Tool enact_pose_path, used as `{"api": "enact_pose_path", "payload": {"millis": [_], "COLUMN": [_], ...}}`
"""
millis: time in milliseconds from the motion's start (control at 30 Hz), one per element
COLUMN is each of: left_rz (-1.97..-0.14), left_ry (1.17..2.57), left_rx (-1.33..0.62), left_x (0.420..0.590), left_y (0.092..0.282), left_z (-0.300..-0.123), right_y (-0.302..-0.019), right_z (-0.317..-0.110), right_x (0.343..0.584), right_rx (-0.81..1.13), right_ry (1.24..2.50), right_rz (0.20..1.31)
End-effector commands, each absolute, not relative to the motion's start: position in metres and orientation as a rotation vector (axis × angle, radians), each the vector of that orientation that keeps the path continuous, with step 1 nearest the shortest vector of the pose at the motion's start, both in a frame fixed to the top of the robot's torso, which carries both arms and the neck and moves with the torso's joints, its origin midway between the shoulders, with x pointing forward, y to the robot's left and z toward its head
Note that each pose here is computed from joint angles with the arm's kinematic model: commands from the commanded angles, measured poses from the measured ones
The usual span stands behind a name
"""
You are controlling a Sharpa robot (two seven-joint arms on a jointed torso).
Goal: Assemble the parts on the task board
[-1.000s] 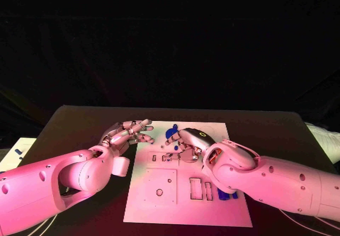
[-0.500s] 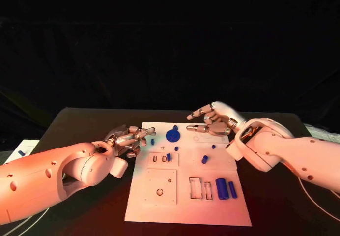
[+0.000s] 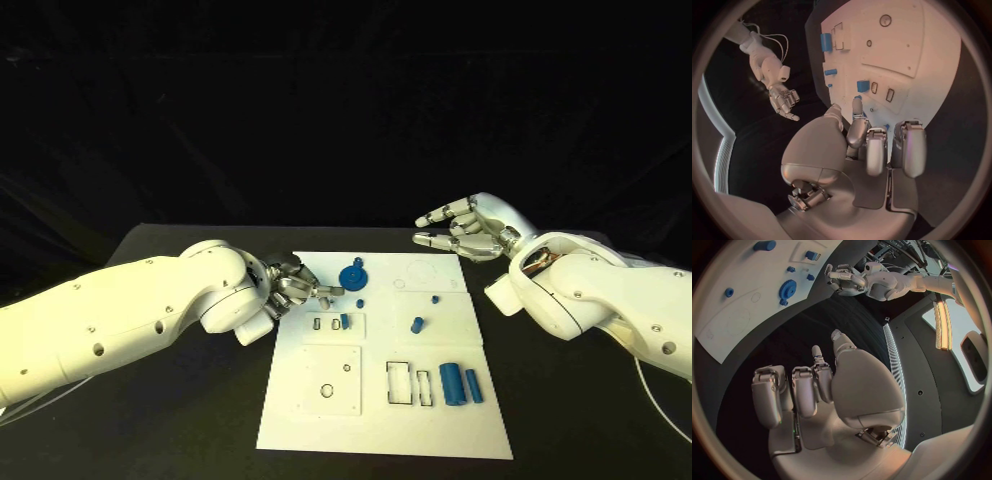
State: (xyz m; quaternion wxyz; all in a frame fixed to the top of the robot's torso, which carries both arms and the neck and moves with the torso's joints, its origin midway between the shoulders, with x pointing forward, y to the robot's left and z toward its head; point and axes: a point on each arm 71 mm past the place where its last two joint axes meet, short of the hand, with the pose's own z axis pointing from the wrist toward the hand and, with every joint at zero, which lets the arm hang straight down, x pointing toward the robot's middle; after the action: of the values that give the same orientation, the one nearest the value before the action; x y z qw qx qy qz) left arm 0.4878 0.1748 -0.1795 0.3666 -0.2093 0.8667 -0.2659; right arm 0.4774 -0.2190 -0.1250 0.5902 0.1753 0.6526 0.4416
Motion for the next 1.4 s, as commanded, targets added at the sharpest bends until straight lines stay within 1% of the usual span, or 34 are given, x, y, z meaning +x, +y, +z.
{"api": "enact_pose_path", "payload": {"millis": [33,200,567,800,1100,1400], "left_rz": [-0.458,-0.426,-0.391,-0.401,-0.401,-0.379], "left_ry": [2.298,2.326,2.372,2.385,2.404,2.410], "left_rx": [-0.406,-0.359,-0.288,-0.261,-0.226,-0.205], "left_x": [0.491,0.495,0.504,0.505,0.507,0.510], "left_y": [0.174,0.162,0.143,0.133,0.124,0.126], "left_z": [-0.182,-0.181,-0.186,-0.187,-0.188,-0.190], "right_y": [-0.220,-0.219,-0.219,-0.219,-0.218,-0.217], "right_z": [-0.126,-0.127,-0.130,-0.131,-0.132,-0.133], "right_x": [0.478,0.478,0.480,0.481,0.482,0.481], "right_rx": [0.412,0.414,0.421,0.420,0.420,0.418], "right_ry": [1.524,1.531,1.542,1.544,1.547,1.553], "right_rz": [0.982,0.968,0.953,0.950,0.949,0.949]}}
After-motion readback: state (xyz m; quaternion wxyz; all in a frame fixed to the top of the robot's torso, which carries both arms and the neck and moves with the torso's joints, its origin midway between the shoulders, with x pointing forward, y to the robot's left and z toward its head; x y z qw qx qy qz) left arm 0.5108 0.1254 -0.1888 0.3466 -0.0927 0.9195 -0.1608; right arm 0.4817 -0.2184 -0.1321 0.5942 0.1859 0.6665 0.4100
